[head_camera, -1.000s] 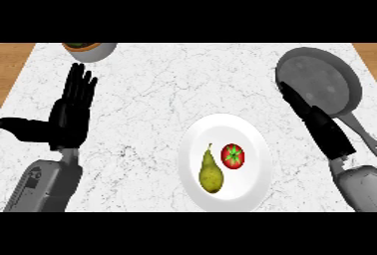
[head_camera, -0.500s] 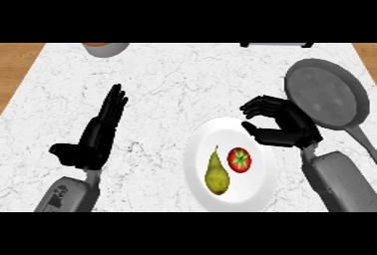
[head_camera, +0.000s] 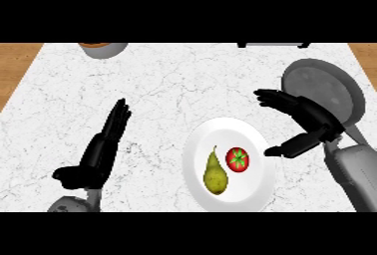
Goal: Pick the pear from the plate and place it in the pan
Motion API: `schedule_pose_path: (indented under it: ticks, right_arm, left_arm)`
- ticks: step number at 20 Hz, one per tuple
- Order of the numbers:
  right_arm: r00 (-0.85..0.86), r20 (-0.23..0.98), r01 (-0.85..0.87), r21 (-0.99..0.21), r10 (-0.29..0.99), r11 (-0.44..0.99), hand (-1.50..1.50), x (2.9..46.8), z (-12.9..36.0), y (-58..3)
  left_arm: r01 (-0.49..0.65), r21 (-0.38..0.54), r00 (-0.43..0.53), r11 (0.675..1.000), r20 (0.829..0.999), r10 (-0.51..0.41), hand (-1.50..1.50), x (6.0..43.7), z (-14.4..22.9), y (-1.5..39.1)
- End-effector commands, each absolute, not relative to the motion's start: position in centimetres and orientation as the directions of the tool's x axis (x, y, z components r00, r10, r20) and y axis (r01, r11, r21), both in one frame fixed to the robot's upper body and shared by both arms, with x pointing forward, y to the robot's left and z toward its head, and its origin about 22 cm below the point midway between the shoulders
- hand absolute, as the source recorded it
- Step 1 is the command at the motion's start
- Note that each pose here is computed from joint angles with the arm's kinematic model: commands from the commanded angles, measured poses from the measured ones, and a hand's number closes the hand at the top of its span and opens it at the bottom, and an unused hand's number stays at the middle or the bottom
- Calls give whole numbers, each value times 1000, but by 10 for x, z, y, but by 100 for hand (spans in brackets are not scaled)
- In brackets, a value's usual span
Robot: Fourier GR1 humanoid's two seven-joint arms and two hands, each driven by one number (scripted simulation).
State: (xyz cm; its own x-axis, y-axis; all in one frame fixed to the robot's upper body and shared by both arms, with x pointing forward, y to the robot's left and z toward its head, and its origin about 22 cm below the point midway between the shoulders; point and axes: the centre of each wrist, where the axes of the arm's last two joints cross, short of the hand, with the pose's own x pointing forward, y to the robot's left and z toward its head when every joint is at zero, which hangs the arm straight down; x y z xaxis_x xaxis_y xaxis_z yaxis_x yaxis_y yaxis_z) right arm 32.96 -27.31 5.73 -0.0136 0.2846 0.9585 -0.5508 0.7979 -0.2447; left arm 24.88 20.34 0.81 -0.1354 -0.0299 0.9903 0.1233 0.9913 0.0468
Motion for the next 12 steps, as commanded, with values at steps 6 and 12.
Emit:
schedule_pose_path:
  ticks: [6, 12]
  right_arm:
    - [-74, 846, -737, -403, 529, 543, -150, 362, 87, -237]
    - [-168, 708, -830, -477, 686, 289, -150, 363, 81, -167]
  left_arm:
    - [140, 57, -134, 989, 990, -38, 0, 245, 18, 205]
    - [134, 56, -131, 989, 991, -38, 0, 246, -3, 198]
